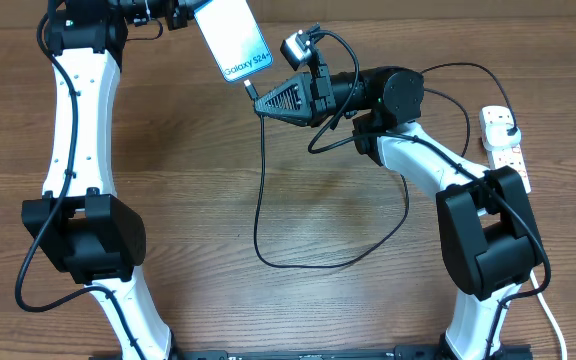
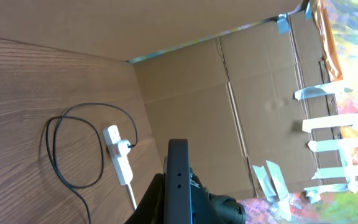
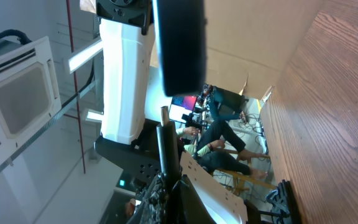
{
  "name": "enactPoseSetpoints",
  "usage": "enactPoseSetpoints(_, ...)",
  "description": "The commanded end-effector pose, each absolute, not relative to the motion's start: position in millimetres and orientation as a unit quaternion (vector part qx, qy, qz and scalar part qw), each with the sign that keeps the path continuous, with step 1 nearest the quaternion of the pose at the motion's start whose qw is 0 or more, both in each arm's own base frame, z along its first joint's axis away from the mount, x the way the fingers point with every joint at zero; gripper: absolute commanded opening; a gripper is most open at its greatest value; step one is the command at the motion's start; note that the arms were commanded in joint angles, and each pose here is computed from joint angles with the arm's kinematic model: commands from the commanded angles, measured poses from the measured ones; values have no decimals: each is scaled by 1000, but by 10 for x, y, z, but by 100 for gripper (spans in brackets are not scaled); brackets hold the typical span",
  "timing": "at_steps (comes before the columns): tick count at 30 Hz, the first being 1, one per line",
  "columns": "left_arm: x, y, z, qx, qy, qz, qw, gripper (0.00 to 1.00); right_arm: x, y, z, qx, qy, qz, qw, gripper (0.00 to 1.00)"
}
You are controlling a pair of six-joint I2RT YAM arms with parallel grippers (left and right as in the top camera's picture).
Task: Plug charger to phone and switch on socket
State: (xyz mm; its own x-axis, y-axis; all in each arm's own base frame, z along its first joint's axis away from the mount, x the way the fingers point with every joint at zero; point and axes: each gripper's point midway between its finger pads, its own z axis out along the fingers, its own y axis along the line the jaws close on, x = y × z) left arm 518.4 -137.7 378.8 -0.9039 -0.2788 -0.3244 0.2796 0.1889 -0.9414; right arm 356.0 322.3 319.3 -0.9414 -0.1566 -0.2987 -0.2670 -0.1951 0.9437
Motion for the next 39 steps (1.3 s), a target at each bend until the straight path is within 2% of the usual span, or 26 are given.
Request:
enactPoseSetpoints(1,5178,-1402,3823,-8,737,-643,207,4,3597,3183,3290,-171,627,758,57,4)
enactPoseSetpoints(14,5098,-1305,3862,7,730,-656,193,4,3671,3119,3304,-161,626,760,67,4)
enactPoseSetpoints(39,5037,-1538,3859,28,730,-658,184,4,3675,3119,3307,-160,625,761,68,4)
